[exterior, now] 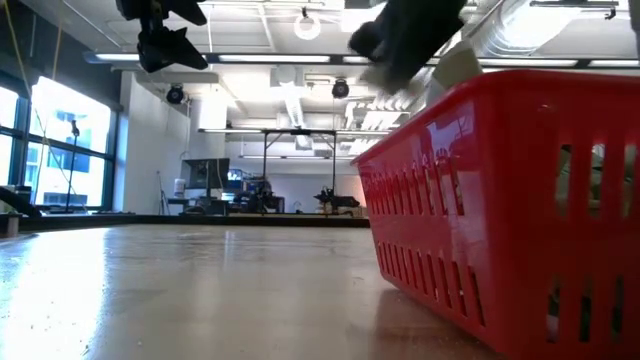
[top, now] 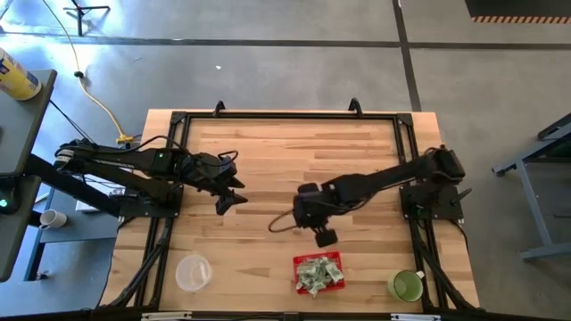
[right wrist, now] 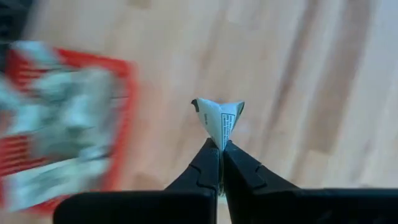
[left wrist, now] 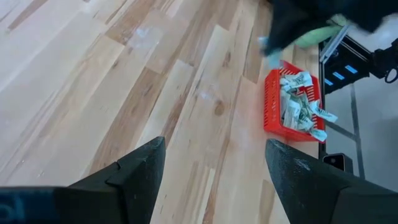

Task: Pick and place items into bin
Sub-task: Put the white stevia packet into the red bin, then return to Home Position

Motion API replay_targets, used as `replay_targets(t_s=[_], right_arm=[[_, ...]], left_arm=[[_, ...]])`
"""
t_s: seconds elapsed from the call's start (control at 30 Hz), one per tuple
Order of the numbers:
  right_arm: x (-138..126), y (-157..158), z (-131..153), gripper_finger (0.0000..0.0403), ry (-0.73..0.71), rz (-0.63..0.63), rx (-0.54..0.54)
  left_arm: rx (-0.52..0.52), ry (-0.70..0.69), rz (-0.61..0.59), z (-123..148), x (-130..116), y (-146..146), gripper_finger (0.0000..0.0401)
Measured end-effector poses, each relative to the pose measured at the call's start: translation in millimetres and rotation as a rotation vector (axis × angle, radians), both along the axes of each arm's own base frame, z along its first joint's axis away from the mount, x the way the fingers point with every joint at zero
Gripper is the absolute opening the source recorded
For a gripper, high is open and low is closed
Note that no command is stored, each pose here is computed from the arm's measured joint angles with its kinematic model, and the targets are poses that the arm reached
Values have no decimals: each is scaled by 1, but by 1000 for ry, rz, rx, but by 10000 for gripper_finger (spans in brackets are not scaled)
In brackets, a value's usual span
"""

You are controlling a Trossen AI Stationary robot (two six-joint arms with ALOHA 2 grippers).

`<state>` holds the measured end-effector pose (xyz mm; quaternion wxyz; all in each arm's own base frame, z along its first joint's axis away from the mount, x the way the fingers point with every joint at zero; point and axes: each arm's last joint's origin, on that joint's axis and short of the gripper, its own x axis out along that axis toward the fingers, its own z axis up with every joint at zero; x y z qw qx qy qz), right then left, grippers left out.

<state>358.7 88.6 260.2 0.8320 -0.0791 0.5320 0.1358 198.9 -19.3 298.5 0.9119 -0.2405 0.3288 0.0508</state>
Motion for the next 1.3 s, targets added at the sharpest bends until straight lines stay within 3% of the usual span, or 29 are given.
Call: replay_targets(t_s=[0.27,0.57,0.83,0.97,1.07,1.2,1.3], right_arm=[[-30,67,-1,3,85,105,88],[-30,113,-45,24,212,132,133],[-28,102,-30,97,267,-18,123],[-36,103,-19,114,321,27,100],[-35,101,1,118,214,10,76],[-44,77,16,118,92,-54,111],[-69,54,13,119,70,-146,194]], left_arm=[[0,2,0,0,0,0,310],[-3,1,2,0,0,0,310],[-48,3,32,0,0,0,310],[-138,-16,-25,3,1,-3,310],[-147,-142,-174,13,7,-7,310],[-113,-278,-204,25,12,-7,310],[-49,-269,-246,23,11,-7,310]])
